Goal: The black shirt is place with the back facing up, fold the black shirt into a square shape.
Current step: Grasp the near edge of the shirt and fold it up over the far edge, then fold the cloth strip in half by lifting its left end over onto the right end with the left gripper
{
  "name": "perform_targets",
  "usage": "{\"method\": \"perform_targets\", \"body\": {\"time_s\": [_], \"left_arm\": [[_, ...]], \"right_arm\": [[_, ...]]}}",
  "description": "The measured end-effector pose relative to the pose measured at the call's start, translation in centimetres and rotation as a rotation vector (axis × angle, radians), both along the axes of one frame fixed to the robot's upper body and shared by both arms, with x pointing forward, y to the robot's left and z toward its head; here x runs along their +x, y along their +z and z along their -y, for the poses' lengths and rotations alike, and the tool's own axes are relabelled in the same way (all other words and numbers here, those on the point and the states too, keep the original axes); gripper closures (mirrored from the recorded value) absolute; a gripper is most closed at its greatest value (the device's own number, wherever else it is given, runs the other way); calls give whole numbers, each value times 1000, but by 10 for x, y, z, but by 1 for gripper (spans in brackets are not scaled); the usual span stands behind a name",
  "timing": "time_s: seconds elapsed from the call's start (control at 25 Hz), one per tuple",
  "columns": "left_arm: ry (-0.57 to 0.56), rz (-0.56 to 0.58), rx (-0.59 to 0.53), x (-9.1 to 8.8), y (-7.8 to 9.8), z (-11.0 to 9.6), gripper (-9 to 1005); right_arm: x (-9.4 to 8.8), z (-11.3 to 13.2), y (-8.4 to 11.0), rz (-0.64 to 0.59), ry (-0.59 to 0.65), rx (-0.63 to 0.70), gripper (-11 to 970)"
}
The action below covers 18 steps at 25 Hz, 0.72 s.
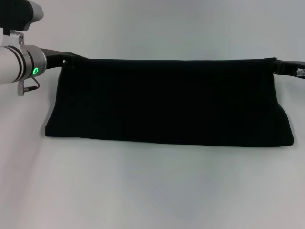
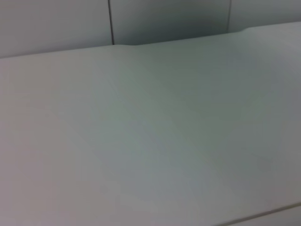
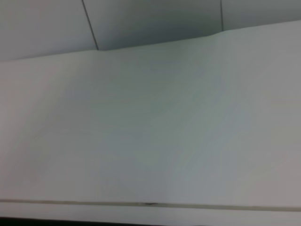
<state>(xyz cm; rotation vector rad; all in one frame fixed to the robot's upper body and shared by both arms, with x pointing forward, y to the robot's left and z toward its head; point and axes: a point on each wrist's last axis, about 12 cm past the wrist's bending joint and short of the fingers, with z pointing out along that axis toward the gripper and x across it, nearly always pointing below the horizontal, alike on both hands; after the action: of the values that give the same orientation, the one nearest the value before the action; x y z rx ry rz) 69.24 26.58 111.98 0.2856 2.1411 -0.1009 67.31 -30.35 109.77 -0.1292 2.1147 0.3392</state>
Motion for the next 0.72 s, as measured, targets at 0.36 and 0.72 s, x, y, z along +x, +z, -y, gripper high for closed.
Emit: {"method": "perform_targets", "body": {"time_s": [0.36,0.72], "left_arm": [[86,-1,-17,-5,-11,-8,828],[139,-56,-182,-11,-7,-33,502]], "right_arm": [[-3,4,-3,-6,-7,-25,742],[-15,25,3,-37,17,106,412]]}}
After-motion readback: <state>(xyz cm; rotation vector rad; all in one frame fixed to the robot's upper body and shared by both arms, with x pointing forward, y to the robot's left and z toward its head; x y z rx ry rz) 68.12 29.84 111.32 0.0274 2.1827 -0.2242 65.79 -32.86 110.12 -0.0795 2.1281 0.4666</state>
